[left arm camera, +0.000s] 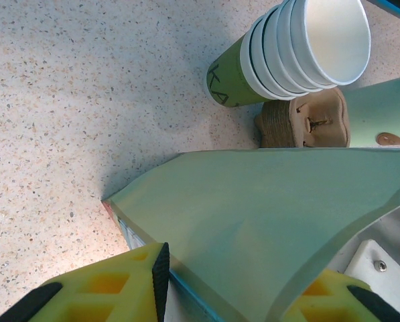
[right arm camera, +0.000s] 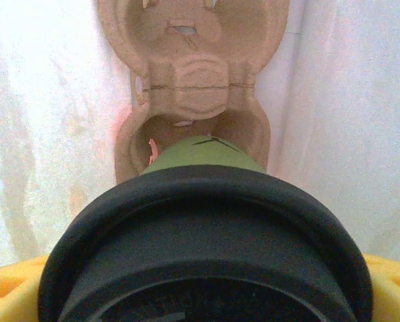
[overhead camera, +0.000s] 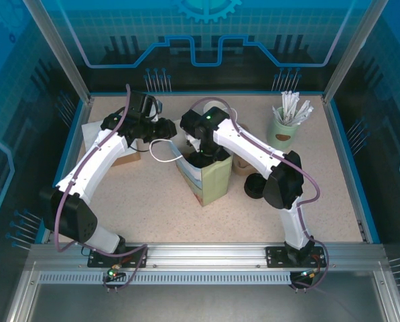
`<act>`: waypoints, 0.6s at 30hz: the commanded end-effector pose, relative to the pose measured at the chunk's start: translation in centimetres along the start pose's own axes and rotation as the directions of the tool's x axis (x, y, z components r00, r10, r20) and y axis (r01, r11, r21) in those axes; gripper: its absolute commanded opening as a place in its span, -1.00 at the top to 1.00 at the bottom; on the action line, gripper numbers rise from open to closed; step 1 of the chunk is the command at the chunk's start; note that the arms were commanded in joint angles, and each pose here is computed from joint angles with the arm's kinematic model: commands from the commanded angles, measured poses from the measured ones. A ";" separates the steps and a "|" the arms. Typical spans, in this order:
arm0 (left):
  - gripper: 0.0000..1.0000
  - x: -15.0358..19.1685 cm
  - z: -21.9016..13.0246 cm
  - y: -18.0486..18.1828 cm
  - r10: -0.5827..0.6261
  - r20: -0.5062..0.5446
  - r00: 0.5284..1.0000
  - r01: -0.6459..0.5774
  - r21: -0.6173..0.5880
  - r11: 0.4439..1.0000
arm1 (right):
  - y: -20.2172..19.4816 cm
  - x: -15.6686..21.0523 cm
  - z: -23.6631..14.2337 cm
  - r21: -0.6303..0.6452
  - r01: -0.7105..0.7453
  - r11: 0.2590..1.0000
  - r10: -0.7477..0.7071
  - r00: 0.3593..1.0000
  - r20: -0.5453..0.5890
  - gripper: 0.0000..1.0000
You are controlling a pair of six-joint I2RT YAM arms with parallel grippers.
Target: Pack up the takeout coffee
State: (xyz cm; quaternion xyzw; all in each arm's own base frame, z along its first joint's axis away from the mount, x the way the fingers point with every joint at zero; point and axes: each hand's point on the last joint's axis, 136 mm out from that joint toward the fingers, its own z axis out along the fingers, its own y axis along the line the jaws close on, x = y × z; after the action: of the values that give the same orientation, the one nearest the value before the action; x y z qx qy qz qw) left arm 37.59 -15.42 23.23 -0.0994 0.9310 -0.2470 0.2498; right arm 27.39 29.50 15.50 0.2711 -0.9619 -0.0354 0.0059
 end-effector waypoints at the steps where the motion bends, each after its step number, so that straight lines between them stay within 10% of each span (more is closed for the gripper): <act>1: 0.31 0.6 -0.2 0.5 -0.012 -0.008 1.000 0.012 -0.014 1.000 | 0.7 0.7 -2.2 -0.024 0.024 0.999 -0.023 0.999 0.026 -0.76; 18: 0.31 0.5 -0.2 0.4 -0.012 -0.010 1.000 0.011 -0.012 1.000 | 0.8 0.7 -2.6 -0.024 0.030 0.999 -0.029 0.999 0.031 -0.76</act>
State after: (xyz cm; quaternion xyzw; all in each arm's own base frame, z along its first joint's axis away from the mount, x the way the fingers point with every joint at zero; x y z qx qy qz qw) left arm 37.57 -15.42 23.25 -0.1004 0.9307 -0.2475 0.2499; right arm 27.33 29.45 15.97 0.2728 -0.9614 -0.0359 0.0046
